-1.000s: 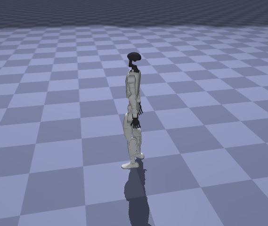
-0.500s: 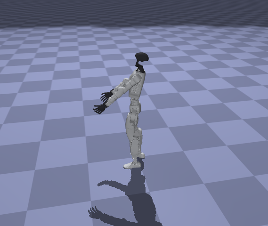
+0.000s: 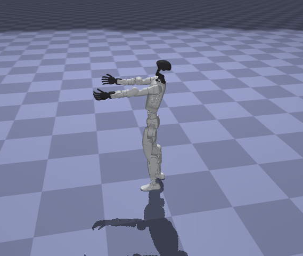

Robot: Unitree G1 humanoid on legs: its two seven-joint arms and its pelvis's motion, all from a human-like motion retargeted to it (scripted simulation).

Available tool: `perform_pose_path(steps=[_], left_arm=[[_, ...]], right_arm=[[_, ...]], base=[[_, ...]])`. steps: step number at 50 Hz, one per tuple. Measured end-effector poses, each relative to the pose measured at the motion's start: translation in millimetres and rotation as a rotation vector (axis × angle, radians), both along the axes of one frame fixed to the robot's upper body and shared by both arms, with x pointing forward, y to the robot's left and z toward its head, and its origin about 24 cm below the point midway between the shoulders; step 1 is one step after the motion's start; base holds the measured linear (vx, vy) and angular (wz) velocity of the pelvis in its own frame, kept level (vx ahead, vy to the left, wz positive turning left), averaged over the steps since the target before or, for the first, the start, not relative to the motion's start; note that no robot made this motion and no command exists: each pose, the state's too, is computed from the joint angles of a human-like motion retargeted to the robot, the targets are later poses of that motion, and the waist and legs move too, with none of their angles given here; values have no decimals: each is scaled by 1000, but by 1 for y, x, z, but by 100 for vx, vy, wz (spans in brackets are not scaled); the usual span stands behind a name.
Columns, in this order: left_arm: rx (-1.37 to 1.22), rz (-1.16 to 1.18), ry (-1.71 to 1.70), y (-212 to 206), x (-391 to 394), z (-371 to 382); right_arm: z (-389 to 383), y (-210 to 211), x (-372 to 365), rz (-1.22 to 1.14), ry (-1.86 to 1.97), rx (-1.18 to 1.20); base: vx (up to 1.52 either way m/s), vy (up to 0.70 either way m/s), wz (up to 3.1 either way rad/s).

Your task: Upper body actions

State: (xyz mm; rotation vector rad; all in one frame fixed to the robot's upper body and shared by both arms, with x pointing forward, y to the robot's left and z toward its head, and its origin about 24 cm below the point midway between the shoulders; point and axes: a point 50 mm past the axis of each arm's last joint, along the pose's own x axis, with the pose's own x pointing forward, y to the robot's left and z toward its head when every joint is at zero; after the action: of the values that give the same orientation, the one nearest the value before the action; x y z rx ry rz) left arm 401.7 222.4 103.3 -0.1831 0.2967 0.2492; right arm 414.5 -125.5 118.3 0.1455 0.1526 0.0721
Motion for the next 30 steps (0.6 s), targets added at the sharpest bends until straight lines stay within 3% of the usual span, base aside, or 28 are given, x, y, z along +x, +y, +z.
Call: perform_pose_path(steps=[30], left_arm=[[20,12,-29,1,2,7]], right_arm=[[-11,-9,-3,-41,29,-9]], base=[[0,0,0]])
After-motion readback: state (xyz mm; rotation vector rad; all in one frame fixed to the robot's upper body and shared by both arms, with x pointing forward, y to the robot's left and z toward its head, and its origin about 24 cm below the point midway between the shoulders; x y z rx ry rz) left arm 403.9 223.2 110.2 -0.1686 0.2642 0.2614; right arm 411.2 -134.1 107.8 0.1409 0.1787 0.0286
